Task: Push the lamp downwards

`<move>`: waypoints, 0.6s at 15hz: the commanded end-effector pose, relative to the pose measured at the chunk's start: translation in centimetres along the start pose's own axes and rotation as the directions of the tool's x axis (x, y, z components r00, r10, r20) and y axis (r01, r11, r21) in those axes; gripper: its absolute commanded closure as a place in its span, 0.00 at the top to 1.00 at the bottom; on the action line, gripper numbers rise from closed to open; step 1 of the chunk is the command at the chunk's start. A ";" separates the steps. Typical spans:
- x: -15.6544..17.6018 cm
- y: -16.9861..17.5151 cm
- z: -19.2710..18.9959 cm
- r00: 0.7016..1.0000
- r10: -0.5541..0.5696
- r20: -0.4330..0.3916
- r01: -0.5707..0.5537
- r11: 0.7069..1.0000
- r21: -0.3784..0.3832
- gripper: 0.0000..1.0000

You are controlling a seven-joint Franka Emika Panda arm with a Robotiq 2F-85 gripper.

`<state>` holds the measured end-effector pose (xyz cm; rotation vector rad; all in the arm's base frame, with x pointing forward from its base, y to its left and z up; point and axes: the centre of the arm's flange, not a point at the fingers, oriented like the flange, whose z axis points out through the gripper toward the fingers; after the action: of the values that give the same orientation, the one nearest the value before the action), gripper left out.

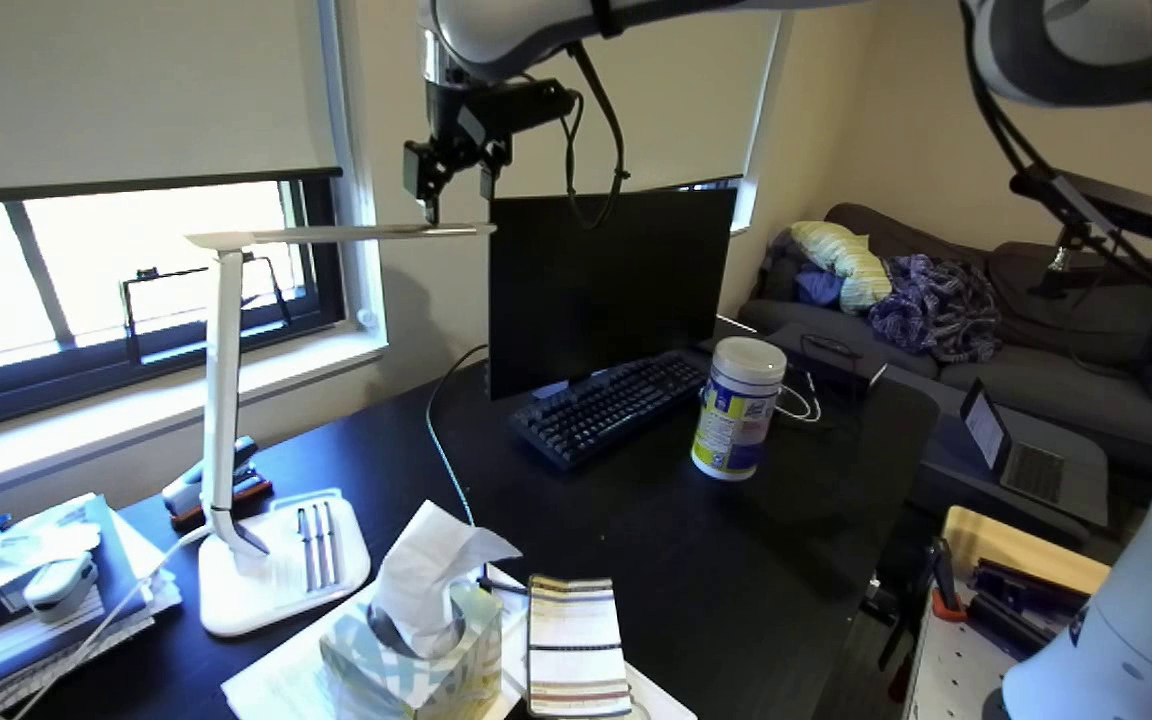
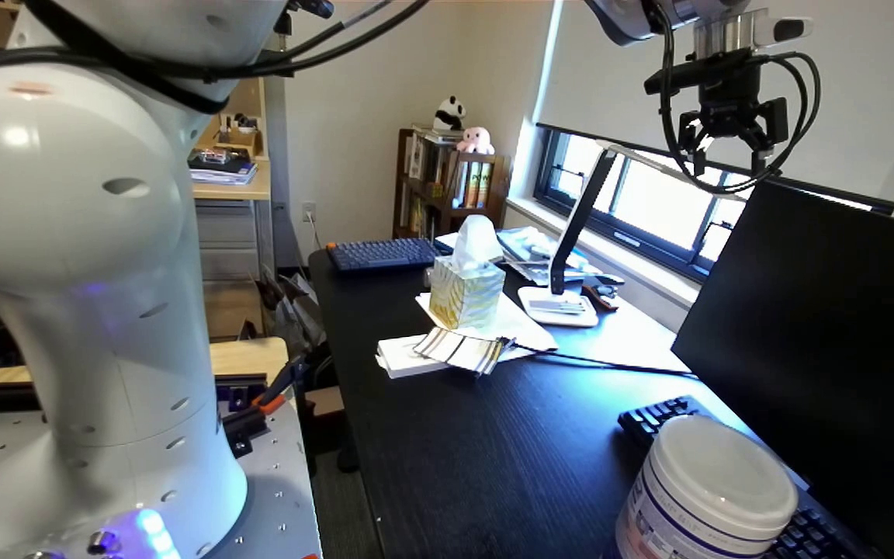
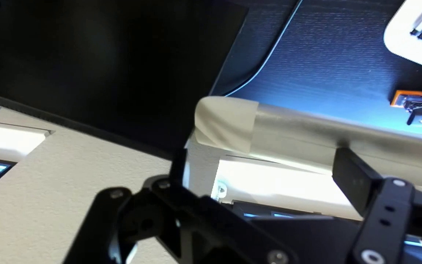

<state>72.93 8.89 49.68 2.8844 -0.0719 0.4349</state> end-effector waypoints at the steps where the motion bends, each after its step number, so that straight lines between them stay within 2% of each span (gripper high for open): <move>1: 1.6 -0.6 0.6 1.000 0.006 -0.004 -0.006 1.000 -0.006 1.00; 9: 0.8 -2.7 2.1 0.999 -0.031 0.032 0.030 1.000 0.004 1.00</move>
<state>74.00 9.86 47.97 2.8820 -0.0580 0.4208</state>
